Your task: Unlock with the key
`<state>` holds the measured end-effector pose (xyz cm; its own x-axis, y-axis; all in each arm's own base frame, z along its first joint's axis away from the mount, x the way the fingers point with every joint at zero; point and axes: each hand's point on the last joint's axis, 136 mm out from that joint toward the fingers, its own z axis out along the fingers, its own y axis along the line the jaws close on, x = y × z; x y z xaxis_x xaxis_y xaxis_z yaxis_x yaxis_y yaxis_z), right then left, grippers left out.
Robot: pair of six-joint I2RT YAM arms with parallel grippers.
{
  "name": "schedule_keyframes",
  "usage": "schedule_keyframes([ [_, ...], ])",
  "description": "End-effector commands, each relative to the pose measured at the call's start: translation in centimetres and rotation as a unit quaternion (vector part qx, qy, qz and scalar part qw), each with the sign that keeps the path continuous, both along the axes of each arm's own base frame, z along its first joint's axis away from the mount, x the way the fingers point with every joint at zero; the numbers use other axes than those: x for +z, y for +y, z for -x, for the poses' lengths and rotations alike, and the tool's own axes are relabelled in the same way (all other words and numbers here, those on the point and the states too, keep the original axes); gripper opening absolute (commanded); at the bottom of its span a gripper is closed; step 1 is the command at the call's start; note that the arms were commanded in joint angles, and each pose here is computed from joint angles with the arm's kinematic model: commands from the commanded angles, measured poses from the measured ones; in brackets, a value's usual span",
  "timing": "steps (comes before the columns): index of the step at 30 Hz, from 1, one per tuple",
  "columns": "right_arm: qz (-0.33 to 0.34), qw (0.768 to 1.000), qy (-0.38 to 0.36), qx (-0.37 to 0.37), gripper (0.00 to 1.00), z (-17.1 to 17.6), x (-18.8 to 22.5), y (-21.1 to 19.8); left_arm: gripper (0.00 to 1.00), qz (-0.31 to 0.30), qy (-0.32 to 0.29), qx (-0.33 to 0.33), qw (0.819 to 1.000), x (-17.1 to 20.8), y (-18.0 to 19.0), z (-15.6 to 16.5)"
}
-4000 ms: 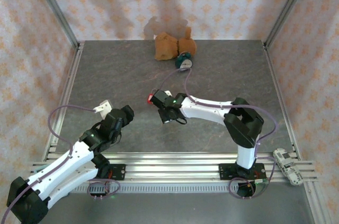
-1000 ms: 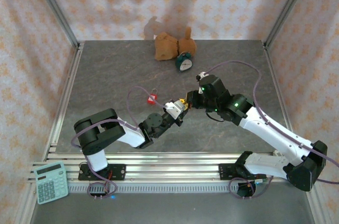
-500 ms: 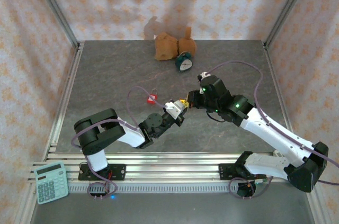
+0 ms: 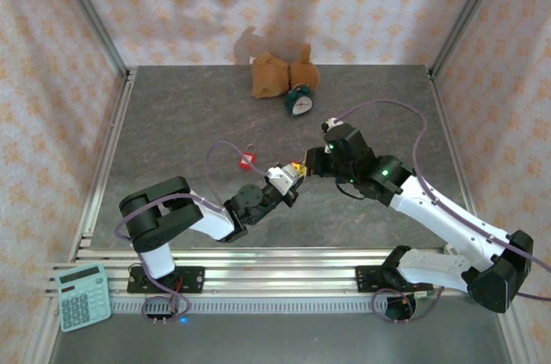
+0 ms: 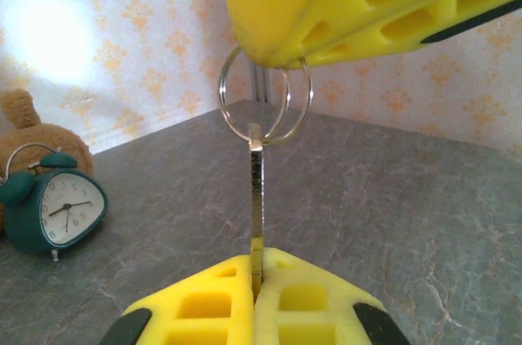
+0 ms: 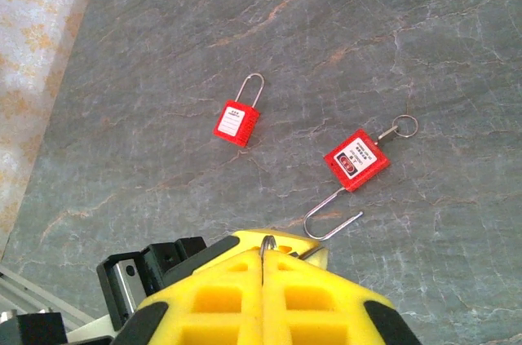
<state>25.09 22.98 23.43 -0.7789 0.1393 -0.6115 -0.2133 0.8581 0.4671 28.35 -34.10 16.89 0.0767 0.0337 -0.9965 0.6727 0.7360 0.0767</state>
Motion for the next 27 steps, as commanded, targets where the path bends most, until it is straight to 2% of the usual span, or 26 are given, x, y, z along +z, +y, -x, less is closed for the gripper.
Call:
schedule_keyframes([
  [1,0.005,1.0,-0.025,-0.009,0.0,-0.6,0.4,-0.8,0.0,0.041,0.008,-0.016,0.999,2.0,1.1,0.0],
  [3,0.009,0.999,-0.032,-0.008,0.0,-0.8,0.4,-1.0,0.0,0.036,0.044,-0.027,0.998,2.0,1.6,-0.2],
  [7,-0.005,0.999,-0.037,-0.011,0.01,-1.5,0.7,-1.6,0.0,-0.065,0.097,-0.064,0.991,0.6,1.2,0.7],
  [10,-0.015,0.999,-0.038,-0.009,0.14,-1.9,0.7,-1.8,0.0,-0.103,0.141,-0.085,0.981,0.2,1.6,1.2],
  [12,-0.014,0.999,-0.044,-0.008,0.17,-2.0,0.9,-2.0,0.0,-0.11,0.178,-0.102,0.973,0.2,2.1,1.5],
  [15,-0.024,0.998,-0.056,-0.001,0.17,-2.2,1.1,-2.4,0.0,-0.139,0.251,-0.136,0.948,0.0,2.8,2.1],
  [18,-0.074,0.994,-0.074,0.025,0.18,-2.0,1.5,-2.3,0.0,-0.162,0.308,-0.184,0.919,0.3,3.0,3.4],
  [23,-0.185,0.971,-0.115,0.096,0.3,-0.6,2.6,-0.9,0.0,-0.148,0.392,-0.249,0.873,1.2,3.0,4.7],
  [27,-0.217,0.956,-0.118,0.157,0.42,0.7,2.6,0.6,0.0,-0.126,0.424,-0.283,0.851,1.4,2.5,5.2],
])
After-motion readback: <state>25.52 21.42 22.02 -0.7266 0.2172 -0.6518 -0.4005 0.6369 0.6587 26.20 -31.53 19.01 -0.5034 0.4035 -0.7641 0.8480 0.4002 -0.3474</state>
